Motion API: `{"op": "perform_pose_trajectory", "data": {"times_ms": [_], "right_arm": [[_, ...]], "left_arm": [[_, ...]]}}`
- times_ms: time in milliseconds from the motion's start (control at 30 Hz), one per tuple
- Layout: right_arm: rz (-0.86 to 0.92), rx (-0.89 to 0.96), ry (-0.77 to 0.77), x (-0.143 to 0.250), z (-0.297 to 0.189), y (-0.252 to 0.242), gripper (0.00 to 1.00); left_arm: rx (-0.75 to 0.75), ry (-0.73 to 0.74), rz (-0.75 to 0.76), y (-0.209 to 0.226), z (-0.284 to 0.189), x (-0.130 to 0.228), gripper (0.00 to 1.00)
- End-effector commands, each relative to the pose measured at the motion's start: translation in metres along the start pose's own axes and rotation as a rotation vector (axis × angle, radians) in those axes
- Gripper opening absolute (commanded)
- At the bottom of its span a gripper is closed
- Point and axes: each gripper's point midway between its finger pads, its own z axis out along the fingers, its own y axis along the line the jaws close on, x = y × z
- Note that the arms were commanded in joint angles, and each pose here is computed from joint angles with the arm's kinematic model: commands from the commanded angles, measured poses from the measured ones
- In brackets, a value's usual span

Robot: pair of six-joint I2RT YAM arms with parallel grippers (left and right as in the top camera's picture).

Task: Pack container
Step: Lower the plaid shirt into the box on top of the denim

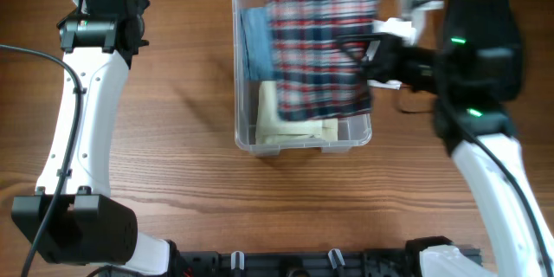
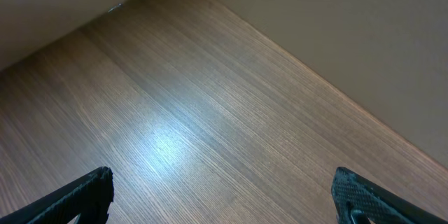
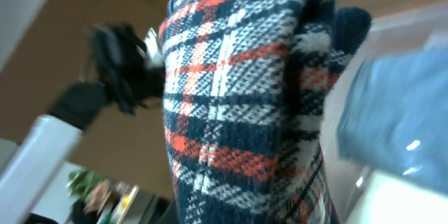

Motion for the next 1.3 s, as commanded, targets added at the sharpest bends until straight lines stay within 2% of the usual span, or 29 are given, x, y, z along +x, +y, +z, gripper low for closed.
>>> {"op": "perform_pose_trajectory", "data": {"times_ms": [0,133,333,900,1267], "right_arm": [[-0.007,0.074,0.014,0.009,0.037,-0.019,0.04],[0.062,0.154,0.037,0.020,0.054,-0.050,0.04],[0.133,0.338,0.064,0.037,0.051,-0.096,0.04],[0.241,0.490,0.144,0.069,0.035,-0.124,0.04],[0.035,0.580,0.206,0.079,0.026,-0.144,0.04]], "left_arm": [[-0.019,-0.006,0.004,0.003,0.003,-0.001,1.00],[-0.019,-0.006,0.005,0.003,0.003,-0.001,1.00],[-0.019,-0.007,0.004,0.003,0.003,-0.001,1.00],[-0.019,-0.006,0.005,0.003,0.003,-0.001,1.00],[-0.019,-0.006,0.004,0.003,0.003,-0.001,1.00]]}}
